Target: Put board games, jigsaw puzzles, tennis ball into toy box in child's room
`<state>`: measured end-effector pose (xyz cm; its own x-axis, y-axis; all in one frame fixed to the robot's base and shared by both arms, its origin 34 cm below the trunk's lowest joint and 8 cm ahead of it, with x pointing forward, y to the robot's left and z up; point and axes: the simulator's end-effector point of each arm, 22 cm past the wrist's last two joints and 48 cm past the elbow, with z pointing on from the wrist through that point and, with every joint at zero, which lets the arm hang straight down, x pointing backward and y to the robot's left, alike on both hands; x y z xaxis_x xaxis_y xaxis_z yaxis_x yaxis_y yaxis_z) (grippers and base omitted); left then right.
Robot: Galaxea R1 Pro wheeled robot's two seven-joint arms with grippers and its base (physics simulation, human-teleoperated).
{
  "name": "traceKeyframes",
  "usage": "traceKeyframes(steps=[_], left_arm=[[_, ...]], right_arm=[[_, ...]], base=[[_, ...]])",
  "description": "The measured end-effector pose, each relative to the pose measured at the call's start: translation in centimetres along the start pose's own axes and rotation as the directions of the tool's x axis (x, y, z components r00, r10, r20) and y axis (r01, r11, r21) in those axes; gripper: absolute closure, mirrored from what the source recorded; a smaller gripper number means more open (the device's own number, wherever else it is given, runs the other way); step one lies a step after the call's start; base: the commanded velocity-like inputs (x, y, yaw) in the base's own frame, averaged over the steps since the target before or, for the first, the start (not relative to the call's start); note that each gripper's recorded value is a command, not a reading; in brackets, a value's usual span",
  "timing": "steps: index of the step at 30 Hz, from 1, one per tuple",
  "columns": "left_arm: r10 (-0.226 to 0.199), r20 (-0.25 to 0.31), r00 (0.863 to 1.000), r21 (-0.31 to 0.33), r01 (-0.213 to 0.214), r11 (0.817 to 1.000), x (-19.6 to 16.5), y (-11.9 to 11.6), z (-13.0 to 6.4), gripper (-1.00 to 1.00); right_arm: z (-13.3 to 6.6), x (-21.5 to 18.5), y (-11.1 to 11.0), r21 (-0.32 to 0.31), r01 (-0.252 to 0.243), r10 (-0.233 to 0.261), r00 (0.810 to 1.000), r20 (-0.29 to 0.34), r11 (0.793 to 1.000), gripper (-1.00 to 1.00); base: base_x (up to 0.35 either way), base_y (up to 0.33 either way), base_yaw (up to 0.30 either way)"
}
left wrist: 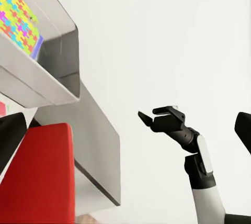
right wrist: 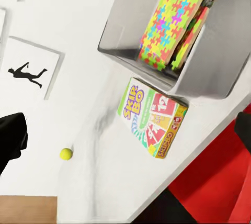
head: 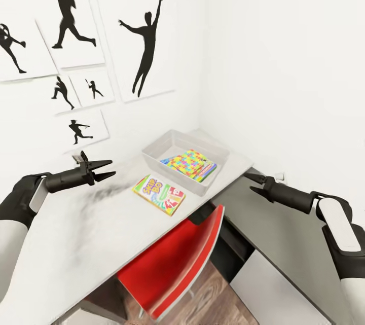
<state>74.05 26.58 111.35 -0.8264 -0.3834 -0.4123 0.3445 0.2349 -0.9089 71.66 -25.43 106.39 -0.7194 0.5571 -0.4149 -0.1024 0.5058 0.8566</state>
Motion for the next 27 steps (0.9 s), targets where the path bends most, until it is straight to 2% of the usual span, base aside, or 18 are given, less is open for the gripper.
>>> traceKeyframes(steps=[14, 16, 18, 24, 27], left_arm=[[0.017, 0.007, 1.000, 0.003, -0.017, 1.000, -0.1, -1.0, -0.5, -1.00], [0.033, 0.011, 0.999, 0.001, -0.033, 0.999, -0.1, -1.0, -0.7, -1.00], [0.058, 0.019, 0.998, -0.007, -0.058, 0.998, -0.2, -0.9, -1.4, -1.00], [0.072, 0.029, 0.997, -0.021, -0.072, 0.997, 0.2, -0.4, -2.6, -1.00], [0.063, 0.032, 0.997, -0.042, -0.062, 0.997, 0.7, 0.3, -4.1, -1.00]], right_arm=[[-0.6, 0.1, 0.8, -0.005, 0.012, -0.012, 1.000, 0.004, 1.000, -1.00], [-0.8, 0.6, 0.6, -0.002, 0.008, -0.008, 1.000, 0.000, 1.000, -1.00], [-1.1, 0.8, 0.4, 0.002, 0.006, -0.006, 1.000, -0.003, 1.000, -1.00], [-2.2, 3.1, -1.0, 0.022, -0.012, 0.013, 1.000, -0.021, 1.000, -1.00], [-3.1, 4.3, 0.0, 0.009, 0.017, -0.017, 1.000, -0.025, 1.000, -1.00]], base=[[-0.013, 0.000, 0.141], [0.000, 0.000, 0.212], [0.000, 0.000, 0.226], [0.000, 0.000, 0.238], [0.000, 0.000, 0.243]])
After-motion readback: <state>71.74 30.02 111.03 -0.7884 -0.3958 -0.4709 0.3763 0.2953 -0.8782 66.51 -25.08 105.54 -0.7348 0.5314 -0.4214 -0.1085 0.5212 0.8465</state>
